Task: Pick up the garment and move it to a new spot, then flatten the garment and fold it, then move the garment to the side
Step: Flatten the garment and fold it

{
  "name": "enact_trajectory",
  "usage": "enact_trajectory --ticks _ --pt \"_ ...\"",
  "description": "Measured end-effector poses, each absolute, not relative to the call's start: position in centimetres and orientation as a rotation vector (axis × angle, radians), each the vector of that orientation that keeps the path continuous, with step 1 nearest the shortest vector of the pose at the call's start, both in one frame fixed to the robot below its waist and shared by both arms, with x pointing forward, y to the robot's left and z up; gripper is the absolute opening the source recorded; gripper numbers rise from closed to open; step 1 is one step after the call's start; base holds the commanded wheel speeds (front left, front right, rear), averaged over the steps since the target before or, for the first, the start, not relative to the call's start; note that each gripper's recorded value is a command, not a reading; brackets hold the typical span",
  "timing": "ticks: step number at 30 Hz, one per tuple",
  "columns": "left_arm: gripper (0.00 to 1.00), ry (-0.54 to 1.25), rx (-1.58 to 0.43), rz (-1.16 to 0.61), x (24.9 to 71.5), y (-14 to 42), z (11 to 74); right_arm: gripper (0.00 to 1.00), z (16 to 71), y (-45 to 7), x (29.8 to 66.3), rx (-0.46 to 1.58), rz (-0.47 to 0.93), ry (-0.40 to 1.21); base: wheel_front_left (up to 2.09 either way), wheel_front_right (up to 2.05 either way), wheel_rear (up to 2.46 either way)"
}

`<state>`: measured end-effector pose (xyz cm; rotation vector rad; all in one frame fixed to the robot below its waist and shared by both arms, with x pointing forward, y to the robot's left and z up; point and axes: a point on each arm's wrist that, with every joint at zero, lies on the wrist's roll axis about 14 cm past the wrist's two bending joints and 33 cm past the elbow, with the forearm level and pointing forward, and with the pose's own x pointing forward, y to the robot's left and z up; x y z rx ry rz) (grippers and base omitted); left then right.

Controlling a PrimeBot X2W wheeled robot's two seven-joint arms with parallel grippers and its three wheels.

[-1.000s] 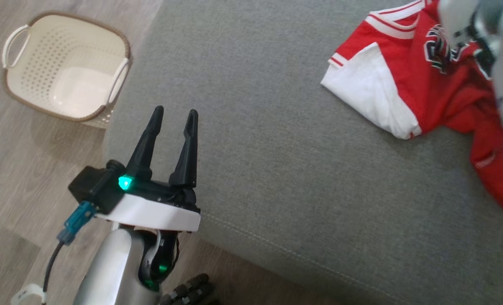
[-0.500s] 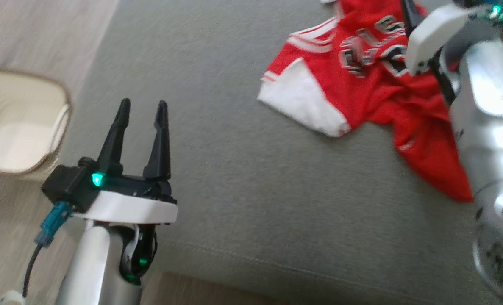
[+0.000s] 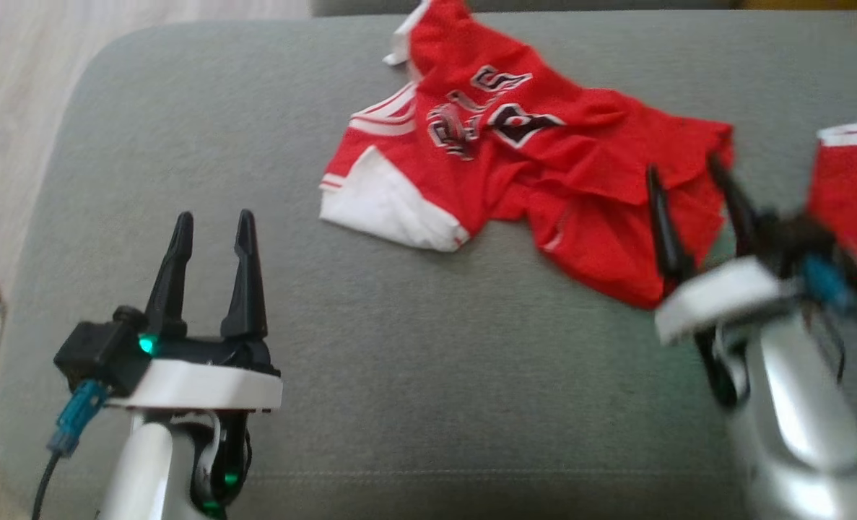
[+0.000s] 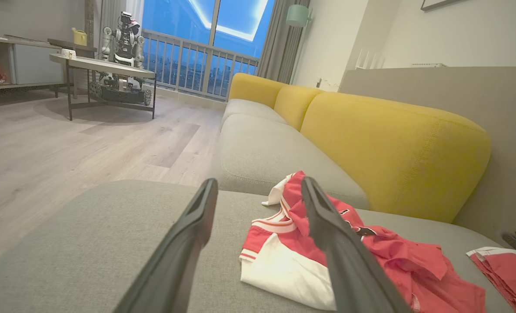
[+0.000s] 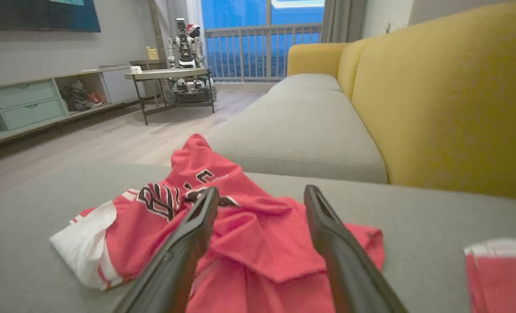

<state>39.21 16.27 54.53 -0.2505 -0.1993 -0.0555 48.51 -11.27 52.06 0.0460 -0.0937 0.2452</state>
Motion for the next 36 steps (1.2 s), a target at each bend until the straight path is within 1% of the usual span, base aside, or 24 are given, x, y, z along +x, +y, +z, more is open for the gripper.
enact_trajectory --ticks 3,6,9,13,16,19,21,29,36 --pt "1.0 -0.188 -0.259 -0.079 39.2 15.3 54.2 1.0 50.5 -13.2 45.4 0.101 0.196 -0.06 0.0 0.0 0.0" --pt "1.0 -0.169 -0.266 -0.101 39.0 14.5 53.7 1.0 49.4 -14.5 43.5 0.128 0.16 -0.034 0.0 0.0 0.0" --pt "1.0 -0.165 -0.26 -0.108 39.1 14.2 53.6 1.0 49.6 -14.4 43.2 0.152 0.16 -0.042 0.0 0.0 0.0" --pt "1.0 -0.158 -0.259 -0.107 39.1 14.4 53.3 1.0 49.4 -12.5 43.3 0.169 0.212 -0.026 0.0 0.0 0.0" --pt "1.0 -0.151 -0.258 -0.106 38.9 14.4 53.1 1.0 48.7 -11.1 43.7 0.203 0.246 0.009 0.0 0.0 0.0" --pt "1.0 -0.138 -0.255 -0.097 38.7 14.8 52.7 1.0 47.8 -9.8 44.8 0.266 0.267 0.061 0.0 0.0 0.0" --pt "1.0 -0.129 -0.252 -0.082 38.6 15.2 52.3 1.0 47.4 -8.7 45.6 0.273 0.291 0.081 0.0 0.0 0.0" --pt "1.0 -0.119 -0.239 -0.014 38.0 17.4 51.9 1.0 46.0 -7.2 49.5 0.042 0.335 0.135 0.0 0.0 0.0" --pt "1.0 -0.101 -0.24 0.028 37.5 18.7 51.3 1.0 43.5 -5.1 50.3 -0.098 0.403 0.21 0.0 0.0 0.0"
